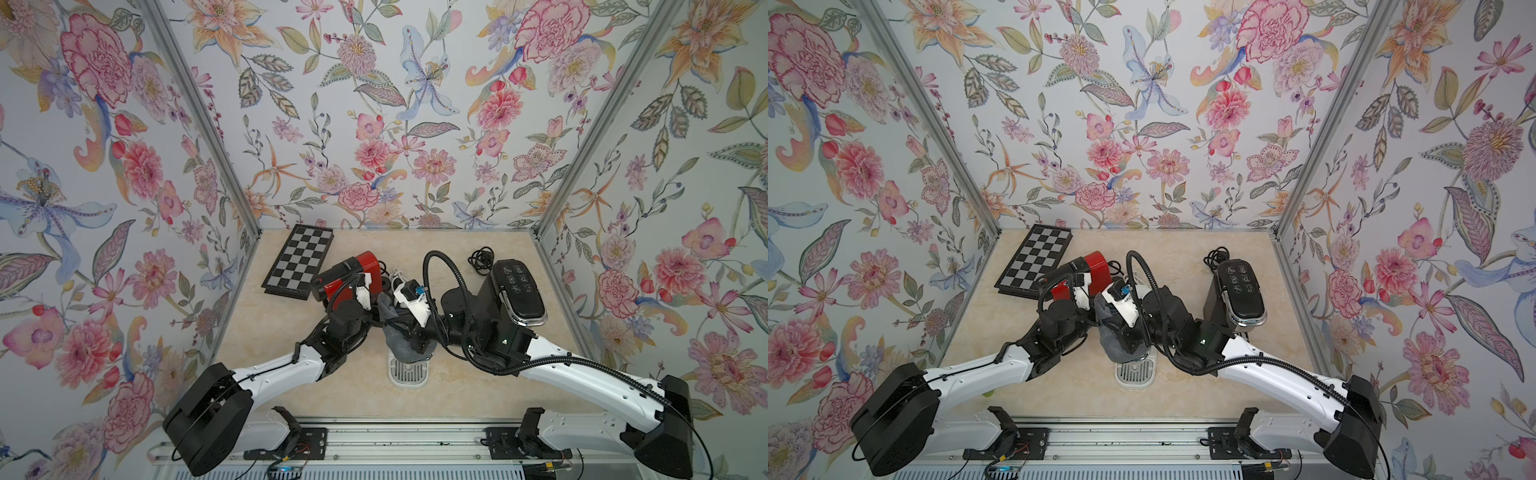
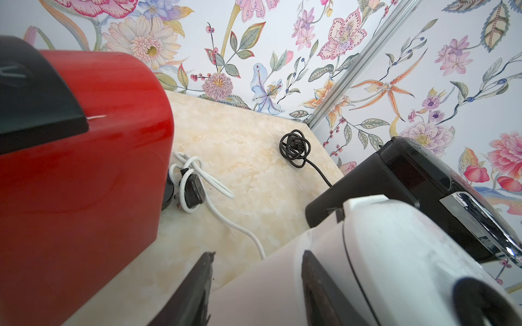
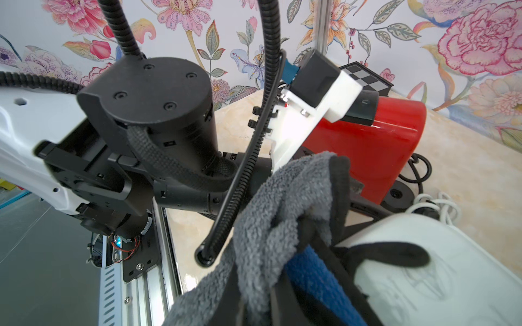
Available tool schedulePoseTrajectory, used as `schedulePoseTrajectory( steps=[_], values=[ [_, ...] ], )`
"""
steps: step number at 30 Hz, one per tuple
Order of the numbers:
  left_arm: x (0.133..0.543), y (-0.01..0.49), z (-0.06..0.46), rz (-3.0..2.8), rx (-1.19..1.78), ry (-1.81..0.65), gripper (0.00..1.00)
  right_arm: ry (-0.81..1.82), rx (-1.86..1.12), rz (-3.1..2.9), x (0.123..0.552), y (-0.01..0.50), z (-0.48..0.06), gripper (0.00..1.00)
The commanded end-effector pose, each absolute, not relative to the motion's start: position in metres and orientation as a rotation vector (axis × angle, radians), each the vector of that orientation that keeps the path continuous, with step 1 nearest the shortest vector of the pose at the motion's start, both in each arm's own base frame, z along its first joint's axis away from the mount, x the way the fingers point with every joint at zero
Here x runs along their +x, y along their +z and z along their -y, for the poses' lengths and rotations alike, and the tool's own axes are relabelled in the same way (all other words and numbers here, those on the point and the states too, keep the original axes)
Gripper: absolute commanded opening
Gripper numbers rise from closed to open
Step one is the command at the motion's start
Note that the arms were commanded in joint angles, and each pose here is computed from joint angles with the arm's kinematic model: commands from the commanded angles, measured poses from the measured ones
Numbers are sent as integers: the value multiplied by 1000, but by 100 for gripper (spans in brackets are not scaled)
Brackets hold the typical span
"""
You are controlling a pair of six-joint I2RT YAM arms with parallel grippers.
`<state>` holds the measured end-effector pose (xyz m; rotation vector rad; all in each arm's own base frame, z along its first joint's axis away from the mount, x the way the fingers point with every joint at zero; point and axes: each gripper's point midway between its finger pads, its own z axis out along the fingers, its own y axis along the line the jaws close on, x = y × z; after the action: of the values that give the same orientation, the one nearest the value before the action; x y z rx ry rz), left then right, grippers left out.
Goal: Wipe the surface of a coffee machine
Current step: Wipe the dirt from the surface of the coffee machine.
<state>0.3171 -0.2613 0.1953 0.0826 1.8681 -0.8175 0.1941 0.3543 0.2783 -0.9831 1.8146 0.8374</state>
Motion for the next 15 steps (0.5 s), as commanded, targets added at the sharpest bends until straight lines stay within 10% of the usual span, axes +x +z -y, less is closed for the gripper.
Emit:
schedulePoseTrajectory(
  steps=[1, 15],
  values=[
    [306, 190, 273, -1882, 119, -865, 52, 676, -938, -1984, 218, 237, -337, 5],
    [304, 190, 274, -1882, 124, -880, 52, 637, -728, -2090, 297, 229, -311, 4]
  ],
)
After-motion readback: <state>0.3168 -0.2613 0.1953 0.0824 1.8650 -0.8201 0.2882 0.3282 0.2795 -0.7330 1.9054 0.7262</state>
